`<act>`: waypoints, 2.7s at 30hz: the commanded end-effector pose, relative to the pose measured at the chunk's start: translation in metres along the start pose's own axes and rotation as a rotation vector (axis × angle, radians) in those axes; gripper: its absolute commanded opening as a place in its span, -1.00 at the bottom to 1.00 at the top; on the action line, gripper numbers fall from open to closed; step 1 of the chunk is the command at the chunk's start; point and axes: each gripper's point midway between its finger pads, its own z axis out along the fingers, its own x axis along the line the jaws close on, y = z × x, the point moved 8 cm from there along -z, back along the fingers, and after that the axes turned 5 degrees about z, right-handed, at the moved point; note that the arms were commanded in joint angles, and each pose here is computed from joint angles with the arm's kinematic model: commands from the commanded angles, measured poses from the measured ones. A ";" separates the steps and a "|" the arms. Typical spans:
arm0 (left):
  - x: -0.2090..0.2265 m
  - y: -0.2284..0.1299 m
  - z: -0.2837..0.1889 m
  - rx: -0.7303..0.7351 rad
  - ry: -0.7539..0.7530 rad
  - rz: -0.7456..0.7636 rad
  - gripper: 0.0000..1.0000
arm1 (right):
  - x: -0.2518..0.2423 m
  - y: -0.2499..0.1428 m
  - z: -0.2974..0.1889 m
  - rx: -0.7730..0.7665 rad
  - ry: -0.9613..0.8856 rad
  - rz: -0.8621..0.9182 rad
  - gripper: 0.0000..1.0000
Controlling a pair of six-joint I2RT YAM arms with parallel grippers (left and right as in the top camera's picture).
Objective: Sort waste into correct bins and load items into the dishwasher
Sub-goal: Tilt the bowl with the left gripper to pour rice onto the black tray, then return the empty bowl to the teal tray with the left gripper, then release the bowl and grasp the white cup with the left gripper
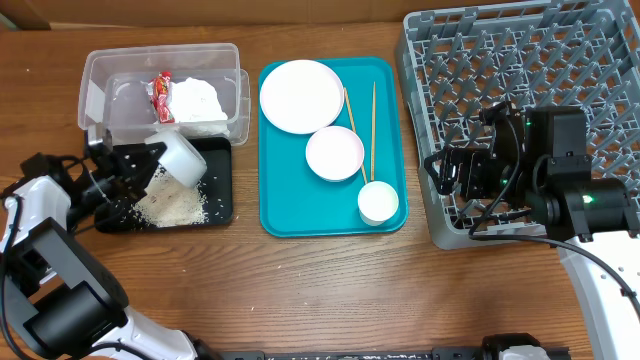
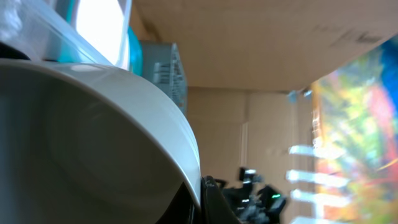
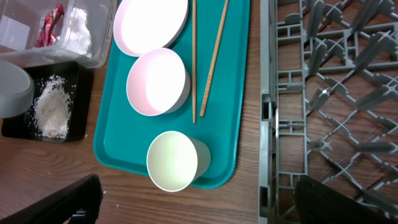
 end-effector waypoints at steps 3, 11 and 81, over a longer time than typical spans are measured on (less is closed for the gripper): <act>0.001 -0.002 0.007 0.028 0.086 0.019 -0.92 | 0.004 0.004 -0.003 -0.011 0.011 -0.004 1.00; -0.031 -0.020 0.053 0.173 0.297 0.229 -0.92 | 0.004 0.004 -0.003 -0.014 0.012 -0.005 1.00; -0.052 -0.196 0.263 0.704 1.056 0.928 0.00 | 0.005 0.009 -0.003 -0.043 0.018 -0.017 1.00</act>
